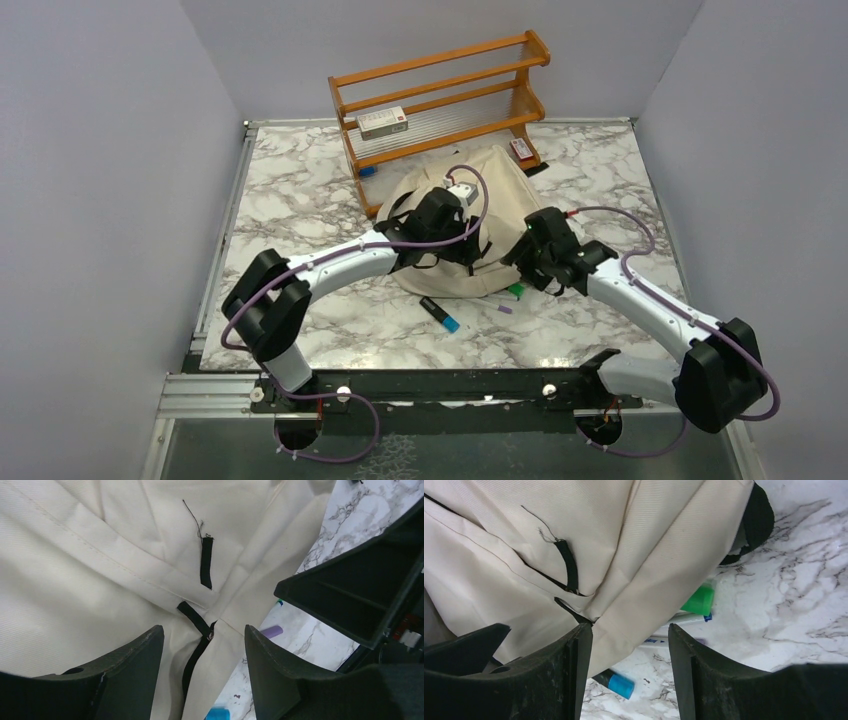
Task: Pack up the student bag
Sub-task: Zip the student bag at the center of the board.
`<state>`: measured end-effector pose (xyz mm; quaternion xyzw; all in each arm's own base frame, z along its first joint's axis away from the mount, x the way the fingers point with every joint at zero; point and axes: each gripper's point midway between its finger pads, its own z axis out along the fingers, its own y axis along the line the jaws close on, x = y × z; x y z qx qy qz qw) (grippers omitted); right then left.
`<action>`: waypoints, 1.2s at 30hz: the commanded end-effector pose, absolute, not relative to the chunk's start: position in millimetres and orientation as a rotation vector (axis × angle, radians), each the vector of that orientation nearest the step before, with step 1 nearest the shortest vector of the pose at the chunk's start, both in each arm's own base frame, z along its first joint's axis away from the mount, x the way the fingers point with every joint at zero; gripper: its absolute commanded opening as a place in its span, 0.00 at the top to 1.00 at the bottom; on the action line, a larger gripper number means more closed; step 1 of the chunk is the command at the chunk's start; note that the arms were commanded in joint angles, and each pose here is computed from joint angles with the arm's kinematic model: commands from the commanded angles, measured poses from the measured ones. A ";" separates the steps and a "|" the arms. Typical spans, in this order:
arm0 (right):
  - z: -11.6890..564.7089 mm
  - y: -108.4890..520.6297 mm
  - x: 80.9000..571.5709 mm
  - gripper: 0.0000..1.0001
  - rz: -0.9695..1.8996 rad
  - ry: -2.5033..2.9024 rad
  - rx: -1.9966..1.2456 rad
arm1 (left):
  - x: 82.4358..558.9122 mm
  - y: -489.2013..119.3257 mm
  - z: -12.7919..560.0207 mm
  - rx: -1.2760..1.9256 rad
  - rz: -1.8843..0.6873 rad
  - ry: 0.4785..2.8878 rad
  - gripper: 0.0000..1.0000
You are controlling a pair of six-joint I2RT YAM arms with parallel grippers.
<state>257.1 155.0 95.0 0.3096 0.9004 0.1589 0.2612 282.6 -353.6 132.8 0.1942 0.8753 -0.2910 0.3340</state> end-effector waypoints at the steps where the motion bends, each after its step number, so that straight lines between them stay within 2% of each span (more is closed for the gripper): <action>1: 84.1 142.7 240.8 0.38 0.382 2.446 0.932 | 281.9 -368.2 119.5 0.520 -0.797 2.285 0.39; 7: 78.0 154.1 236.9 0.37 0.508 2.432 0.955 | 273.9 -375.9 103.0 0.544 -0.814 2.321 0.45; 21: 76.6 162.1 241.1 0.37 0.553 2.436 0.927 | 266.0 -381.7 67.2 0.541 -0.827 2.404 0.45; 36: 80.2 162.8 240.8 0.38 0.569 2.432 0.880 | 276.6 -387.8 64.1 0.514 -0.813 2.390 0.58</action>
